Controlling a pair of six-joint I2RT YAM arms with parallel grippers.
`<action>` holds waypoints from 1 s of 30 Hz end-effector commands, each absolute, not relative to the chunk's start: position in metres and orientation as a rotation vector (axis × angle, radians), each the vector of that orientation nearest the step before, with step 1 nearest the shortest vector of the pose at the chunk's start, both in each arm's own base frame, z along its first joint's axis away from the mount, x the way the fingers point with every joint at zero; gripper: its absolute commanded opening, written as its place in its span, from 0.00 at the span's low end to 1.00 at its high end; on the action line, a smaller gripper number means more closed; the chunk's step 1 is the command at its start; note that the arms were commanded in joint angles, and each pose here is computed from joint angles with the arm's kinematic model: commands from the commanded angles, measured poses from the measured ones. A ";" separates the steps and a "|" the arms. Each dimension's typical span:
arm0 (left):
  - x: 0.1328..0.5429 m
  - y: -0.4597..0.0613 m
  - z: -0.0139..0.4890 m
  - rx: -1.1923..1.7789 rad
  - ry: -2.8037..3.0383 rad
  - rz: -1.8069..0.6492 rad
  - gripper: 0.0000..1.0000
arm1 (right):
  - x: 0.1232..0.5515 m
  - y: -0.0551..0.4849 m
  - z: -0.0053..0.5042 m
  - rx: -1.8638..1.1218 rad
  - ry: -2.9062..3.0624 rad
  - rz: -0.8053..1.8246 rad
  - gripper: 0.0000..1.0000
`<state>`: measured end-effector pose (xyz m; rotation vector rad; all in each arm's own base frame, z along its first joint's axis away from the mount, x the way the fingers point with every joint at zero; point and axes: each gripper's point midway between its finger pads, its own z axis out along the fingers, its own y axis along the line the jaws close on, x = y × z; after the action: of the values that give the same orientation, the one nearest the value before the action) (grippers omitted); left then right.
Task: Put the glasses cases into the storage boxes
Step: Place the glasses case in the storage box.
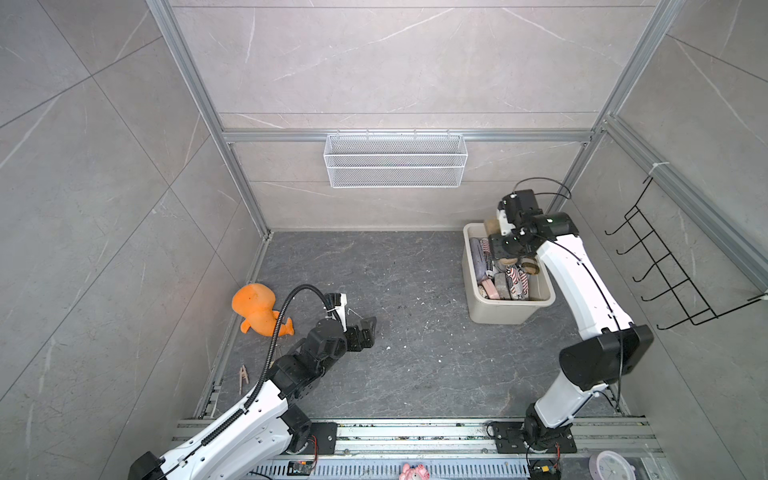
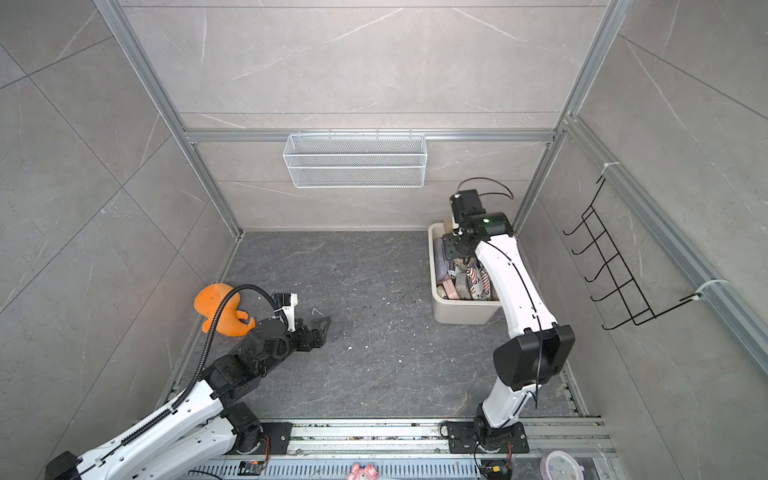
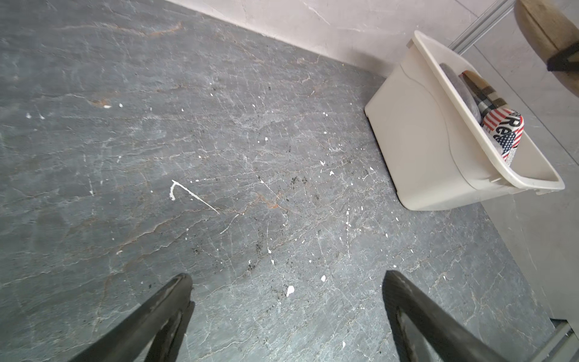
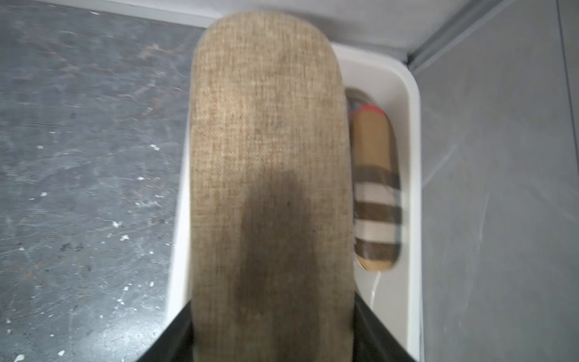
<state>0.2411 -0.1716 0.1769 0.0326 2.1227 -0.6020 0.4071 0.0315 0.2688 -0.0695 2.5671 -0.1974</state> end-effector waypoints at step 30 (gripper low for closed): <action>0.267 -0.204 0.207 0.085 2.099 -0.650 0.98 | 0.402 0.090 0.244 0.033 2.534 -0.024 0.83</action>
<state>0.2624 -0.2067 0.1826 0.0870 2.1620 -0.6534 0.4030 0.0719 0.2315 0.0367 2.5582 -0.0330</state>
